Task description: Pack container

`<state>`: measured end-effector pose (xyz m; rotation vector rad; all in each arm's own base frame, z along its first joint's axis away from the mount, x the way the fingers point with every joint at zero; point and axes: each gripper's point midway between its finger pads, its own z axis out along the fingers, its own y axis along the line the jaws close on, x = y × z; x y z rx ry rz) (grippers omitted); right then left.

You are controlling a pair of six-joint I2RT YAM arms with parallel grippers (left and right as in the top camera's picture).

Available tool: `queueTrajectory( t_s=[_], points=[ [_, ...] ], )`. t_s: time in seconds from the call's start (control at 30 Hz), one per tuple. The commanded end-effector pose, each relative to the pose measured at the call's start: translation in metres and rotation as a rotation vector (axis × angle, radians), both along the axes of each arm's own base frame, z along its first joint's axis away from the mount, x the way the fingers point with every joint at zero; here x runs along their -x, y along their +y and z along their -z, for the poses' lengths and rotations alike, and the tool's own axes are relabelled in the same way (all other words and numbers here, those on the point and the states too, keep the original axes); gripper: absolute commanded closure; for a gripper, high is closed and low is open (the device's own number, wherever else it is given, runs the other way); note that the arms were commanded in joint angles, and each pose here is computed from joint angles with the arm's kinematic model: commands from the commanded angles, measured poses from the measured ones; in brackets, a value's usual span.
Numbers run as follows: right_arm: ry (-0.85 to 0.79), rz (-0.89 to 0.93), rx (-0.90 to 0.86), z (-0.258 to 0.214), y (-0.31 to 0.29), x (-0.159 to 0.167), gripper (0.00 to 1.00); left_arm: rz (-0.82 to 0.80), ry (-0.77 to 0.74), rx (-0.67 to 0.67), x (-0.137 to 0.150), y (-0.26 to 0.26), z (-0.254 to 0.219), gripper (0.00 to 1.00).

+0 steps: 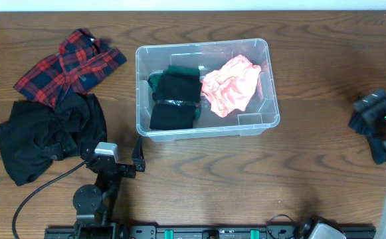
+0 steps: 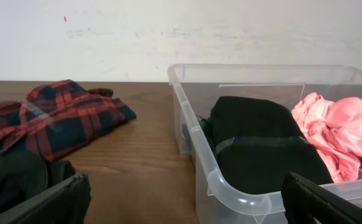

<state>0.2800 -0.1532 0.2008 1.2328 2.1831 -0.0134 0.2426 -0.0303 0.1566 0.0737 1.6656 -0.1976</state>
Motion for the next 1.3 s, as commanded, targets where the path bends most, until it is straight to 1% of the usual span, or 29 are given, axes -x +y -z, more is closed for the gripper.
queueTrajectory(
  t_s=[0.0, 0.1, 0.17, 0.2, 0.27, 0.47, 0.67, 0.8, 0.93, 1.27],
  points=[
    [0.053, 0.029, -0.037, 0.023, -0.028, 0.013, 0.01, 0.009, 0.051, 0.002, 0.001, -0.002, 0.017, 0.02],
    [0.047, 0.043, -0.101, 0.038, -0.049, 0.016, 0.01, 0.009, 0.051, 0.002, 0.001, -0.002, 0.017, 0.02],
    [0.02, -0.001, -0.155, 0.049, -0.056, 0.012, 0.01, 0.009, 0.051, 0.002, 0.001, -0.002, 0.017, 0.02],
    [0.016, 0.004, -0.187, 0.055, -0.061, 0.012, 0.01, 0.009, 0.051, 0.002, 0.001, -0.002, 0.017, 0.02],
    [0.029, 0.046, -0.263, 0.075, -0.072, 0.02, 0.01, 0.009, 0.051, 0.002, 0.001, -0.002, 0.017, 0.02],
    [0.107, 0.18, -0.372, 0.115, -0.097, 0.054, 0.01, 0.009, 0.051, 0.002, 0.001, -0.002, 0.017, 0.02],
    [0.128, 0.296, -0.405, 0.123, -0.11, 0.078, 0.03, 0.009, 0.051, 0.002, 0.001, -0.002, 0.017, 0.02],
    [0.143, 0.382, -0.401, 0.125, -0.121, 0.095, 0.02, 0.009, 0.051, 0.002, 0.001, -0.002, 0.017, 0.02],
    [0.133, 0.427, -0.398, 0.129, -0.129, 0.108, 0.02, 0.009, 0.051, 0.002, 0.001, -0.002, 0.017, 0.02],
    [0.142, 0.543, -0.471, 0.161, -0.12, 0.144, 0.03, 0.009, 0.051, 0.002, 0.001, -0.002, 0.017, 0.02]
  ],
)
